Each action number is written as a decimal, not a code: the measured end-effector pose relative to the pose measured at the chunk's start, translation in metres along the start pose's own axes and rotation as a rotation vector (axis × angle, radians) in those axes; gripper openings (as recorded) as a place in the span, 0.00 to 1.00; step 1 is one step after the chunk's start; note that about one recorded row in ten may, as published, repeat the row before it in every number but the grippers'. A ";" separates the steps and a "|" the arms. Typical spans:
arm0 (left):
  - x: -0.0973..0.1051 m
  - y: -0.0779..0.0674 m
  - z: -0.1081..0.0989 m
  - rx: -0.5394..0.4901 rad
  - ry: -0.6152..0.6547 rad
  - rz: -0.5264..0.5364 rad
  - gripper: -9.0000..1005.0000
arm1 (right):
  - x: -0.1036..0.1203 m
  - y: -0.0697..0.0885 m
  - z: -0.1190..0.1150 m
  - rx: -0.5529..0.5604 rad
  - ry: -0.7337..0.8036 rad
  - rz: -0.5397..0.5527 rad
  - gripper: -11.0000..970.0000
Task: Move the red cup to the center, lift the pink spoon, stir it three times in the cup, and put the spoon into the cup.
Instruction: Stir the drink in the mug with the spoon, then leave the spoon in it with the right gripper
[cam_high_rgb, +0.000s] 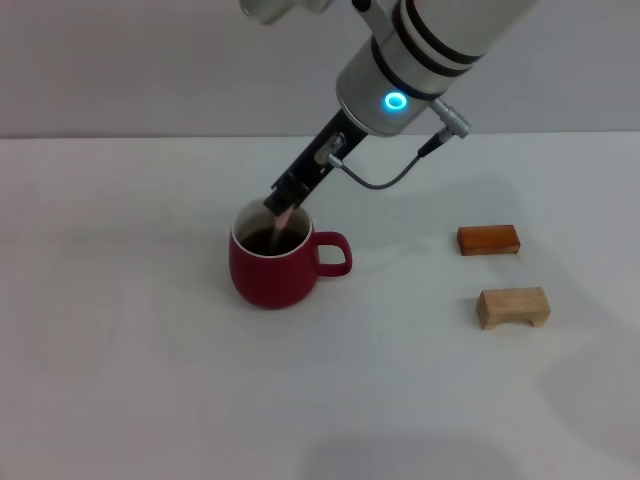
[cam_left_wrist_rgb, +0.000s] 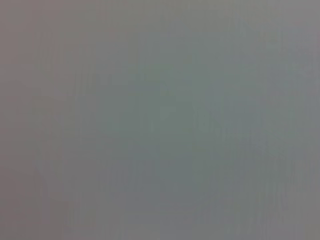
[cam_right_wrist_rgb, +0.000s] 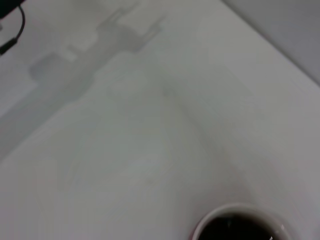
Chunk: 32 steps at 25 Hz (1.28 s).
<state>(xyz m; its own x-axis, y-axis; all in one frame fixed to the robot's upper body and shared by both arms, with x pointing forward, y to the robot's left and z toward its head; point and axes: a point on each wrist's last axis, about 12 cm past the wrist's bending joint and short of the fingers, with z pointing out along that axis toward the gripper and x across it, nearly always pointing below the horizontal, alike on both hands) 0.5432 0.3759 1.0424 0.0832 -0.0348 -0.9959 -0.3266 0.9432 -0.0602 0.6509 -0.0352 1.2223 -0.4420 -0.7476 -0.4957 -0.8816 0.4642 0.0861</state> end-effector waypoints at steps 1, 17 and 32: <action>0.000 0.000 0.000 0.000 0.000 -0.002 0.67 | -0.001 -0.001 0.000 0.008 -0.012 0.000 0.15; -0.001 0.000 0.000 0.000 -0.005 -0.013 0.67 | 0.006 -0.015 -0.002 0.091 0.030 0.001 0.15; -0.001 0.000 0.000 0.001 -0.009 -0.013 0.67 | -0.010 -0.002 -0.002 0.022 -0.074 0.005 0.15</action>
<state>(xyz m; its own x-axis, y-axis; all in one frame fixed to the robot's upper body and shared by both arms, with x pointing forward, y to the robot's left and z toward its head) 0.5435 0.3758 1.0435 0.0953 -0.0438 -0.9945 -0.3248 0.9430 -0.0727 0.6573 -0.0294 1.2286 -0.4324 -0.7086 -0.5576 -0.8752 0.4787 0.0703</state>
